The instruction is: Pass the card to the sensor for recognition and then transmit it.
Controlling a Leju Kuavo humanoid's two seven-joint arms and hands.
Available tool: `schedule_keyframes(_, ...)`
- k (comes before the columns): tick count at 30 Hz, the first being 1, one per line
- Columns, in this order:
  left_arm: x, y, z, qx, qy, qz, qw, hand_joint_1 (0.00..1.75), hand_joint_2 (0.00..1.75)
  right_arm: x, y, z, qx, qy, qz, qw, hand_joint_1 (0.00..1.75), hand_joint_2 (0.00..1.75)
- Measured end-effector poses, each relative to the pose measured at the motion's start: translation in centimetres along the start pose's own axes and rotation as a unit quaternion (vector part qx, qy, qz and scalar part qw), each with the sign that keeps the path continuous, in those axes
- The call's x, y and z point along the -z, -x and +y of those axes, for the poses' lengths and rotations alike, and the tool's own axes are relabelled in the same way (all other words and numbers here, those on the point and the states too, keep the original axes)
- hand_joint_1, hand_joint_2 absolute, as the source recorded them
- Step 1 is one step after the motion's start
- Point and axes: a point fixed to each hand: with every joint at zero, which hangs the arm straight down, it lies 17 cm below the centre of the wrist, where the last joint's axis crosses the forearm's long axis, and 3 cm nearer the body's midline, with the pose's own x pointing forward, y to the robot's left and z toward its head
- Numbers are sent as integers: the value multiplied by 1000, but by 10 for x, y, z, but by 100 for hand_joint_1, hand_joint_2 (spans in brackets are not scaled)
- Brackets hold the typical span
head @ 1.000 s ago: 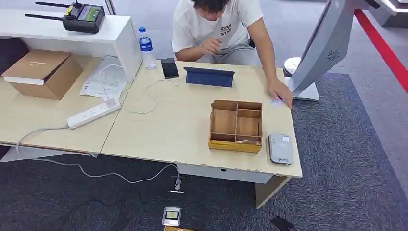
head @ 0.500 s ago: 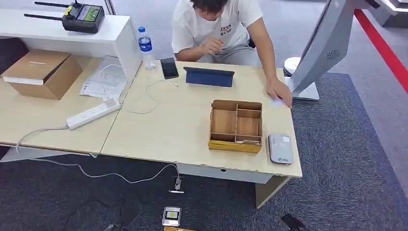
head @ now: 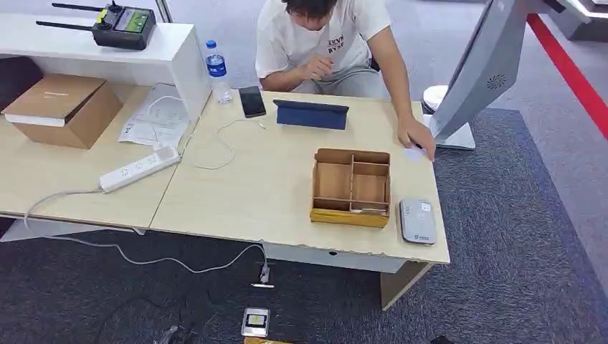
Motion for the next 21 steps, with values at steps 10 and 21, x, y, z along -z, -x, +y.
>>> schedule_keyframes(10, 0, -1, -4, 18, 13, 4, 1000, 0, 0, 2, 13, 2, 4, -2, 9, 1000, 0, 0)
schedule_keyframes(21, 1, -5, -1, -9, 13, 6, 1000, 0, 0, 3, 22, -4, 4, -1, 12, 1000, 0, 0)
